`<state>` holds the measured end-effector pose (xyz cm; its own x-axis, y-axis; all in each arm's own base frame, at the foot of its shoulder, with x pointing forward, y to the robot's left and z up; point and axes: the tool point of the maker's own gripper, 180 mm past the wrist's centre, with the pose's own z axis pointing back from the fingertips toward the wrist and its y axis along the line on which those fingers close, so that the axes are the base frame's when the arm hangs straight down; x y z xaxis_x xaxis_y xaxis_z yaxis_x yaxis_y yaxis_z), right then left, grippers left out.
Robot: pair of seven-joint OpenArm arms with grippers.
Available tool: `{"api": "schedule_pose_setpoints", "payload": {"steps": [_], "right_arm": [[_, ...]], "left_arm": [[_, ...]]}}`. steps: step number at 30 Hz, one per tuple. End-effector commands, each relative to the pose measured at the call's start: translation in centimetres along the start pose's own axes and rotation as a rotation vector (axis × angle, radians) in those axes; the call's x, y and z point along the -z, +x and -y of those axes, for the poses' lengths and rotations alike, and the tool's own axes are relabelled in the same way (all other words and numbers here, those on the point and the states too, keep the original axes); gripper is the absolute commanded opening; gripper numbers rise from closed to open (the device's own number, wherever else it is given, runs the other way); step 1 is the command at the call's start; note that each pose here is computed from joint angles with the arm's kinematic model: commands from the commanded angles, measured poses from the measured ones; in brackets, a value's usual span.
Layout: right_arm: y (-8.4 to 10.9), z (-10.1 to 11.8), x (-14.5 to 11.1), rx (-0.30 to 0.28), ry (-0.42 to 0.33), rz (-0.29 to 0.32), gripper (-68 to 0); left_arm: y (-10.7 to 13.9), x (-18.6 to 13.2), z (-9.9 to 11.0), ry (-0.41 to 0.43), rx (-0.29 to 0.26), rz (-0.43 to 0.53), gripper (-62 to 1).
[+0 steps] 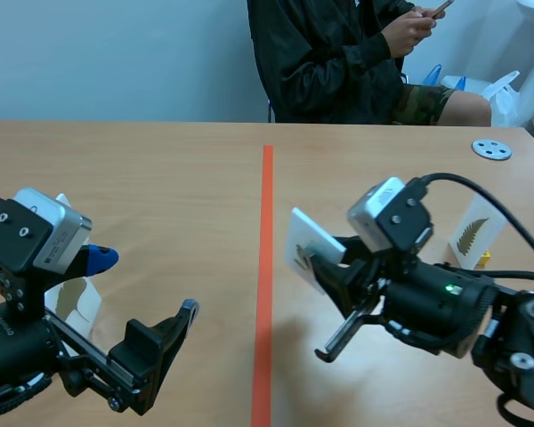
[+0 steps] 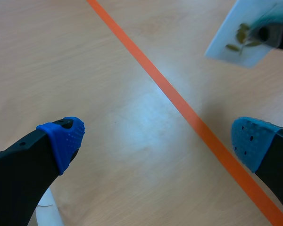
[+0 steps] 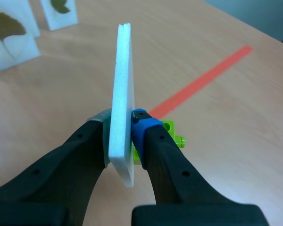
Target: Sort the leaf by its shape. The table is split by an orange tape line. A compound leaf with several leaflets goes to the left side, a simple leaf with one blade goes to the right side. Return to the home posture when a red brick is placed on the table.
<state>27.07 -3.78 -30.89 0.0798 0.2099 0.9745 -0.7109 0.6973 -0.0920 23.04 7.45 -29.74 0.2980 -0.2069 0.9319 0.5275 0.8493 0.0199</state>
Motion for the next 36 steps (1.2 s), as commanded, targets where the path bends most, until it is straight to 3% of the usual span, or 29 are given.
{"api": "schedule_pose_setpoints", "payload": {"steps": [1,4,9,14,19,36], "right_arm": [[1.0,1.7,-0.9,0.023,-0.054,0.035,-64.2],[1.2,4.4,-2.8,0.084,-0.155,0.045,-64.2],[0.3,8.6,-5.6,0.143,-0.296,0.005,-64.2],[0.2,11.8,-8.0,0.179,-0.405,-0.003,-64.2],[-1.4,14.5,-9.8,0.192,-0.538,-0.05,-64.2],[-8.0,18.7,-9.3,0.376,-0.648,-0.116,-64.2]], "left_arm": [[0.9,0.0,0.1,-0.004,-0.003,0.034,1.4],[0.9,0.0,0.2,-0.011,-0.003,0.034,1.4],[0.9,0.0,0.2,-0.011,-0.003,0.034,1.4],[0.9,0.0,0.2,-0.011,-0.003,0.034,1.4],[0.9,0.0,0.2,-0.011,-0.003,0.034,1.4],[0.9,0.0,0.2,-0.01,-0.003,0.034,1.4]]}}
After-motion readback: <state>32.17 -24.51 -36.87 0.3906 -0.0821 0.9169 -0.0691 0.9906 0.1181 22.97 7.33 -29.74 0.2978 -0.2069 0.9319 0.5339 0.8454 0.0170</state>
